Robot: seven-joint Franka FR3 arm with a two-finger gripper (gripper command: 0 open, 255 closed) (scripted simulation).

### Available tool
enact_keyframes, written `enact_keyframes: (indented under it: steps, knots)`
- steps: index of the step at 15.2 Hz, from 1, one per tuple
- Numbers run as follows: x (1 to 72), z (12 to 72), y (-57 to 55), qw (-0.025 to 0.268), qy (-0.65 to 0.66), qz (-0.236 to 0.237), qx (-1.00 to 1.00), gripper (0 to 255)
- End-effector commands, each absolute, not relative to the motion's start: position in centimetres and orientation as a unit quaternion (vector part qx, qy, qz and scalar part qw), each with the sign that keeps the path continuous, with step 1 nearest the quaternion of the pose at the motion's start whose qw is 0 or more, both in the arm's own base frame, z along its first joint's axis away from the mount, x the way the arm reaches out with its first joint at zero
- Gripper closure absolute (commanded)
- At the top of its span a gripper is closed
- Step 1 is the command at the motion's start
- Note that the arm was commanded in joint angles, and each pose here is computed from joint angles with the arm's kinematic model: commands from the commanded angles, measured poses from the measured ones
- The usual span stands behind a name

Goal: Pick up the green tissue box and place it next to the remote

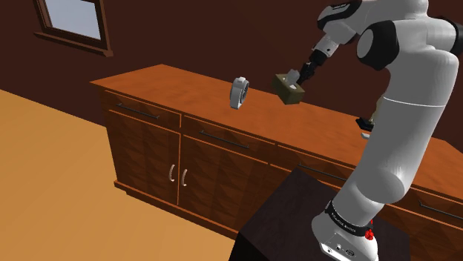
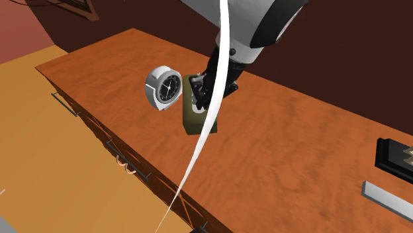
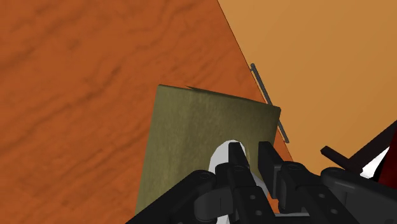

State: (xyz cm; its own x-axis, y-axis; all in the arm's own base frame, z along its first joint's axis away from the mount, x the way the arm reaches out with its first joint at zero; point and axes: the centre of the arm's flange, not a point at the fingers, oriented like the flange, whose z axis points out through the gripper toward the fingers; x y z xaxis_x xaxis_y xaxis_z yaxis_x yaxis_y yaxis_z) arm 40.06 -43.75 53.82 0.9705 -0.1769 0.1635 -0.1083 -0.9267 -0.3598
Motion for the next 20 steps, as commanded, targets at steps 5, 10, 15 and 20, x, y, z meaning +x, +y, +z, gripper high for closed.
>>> enact_keyframes:
  steps: [5,10,15,20]
  knots:
    - [40.0,57.1,-43.7,0.177,0.073,-0.097,-0.977,255]
    - [38.8,58.5,-44.2,0.177,0.073,-0.097,-0.977,255]
    - [32.9,57.0,-46.8,0.177,0.073,-0.097,-0.977,255]
    - [27.0,55.6,-49.4,0.177,0.073,-0.097,-0.977,255]
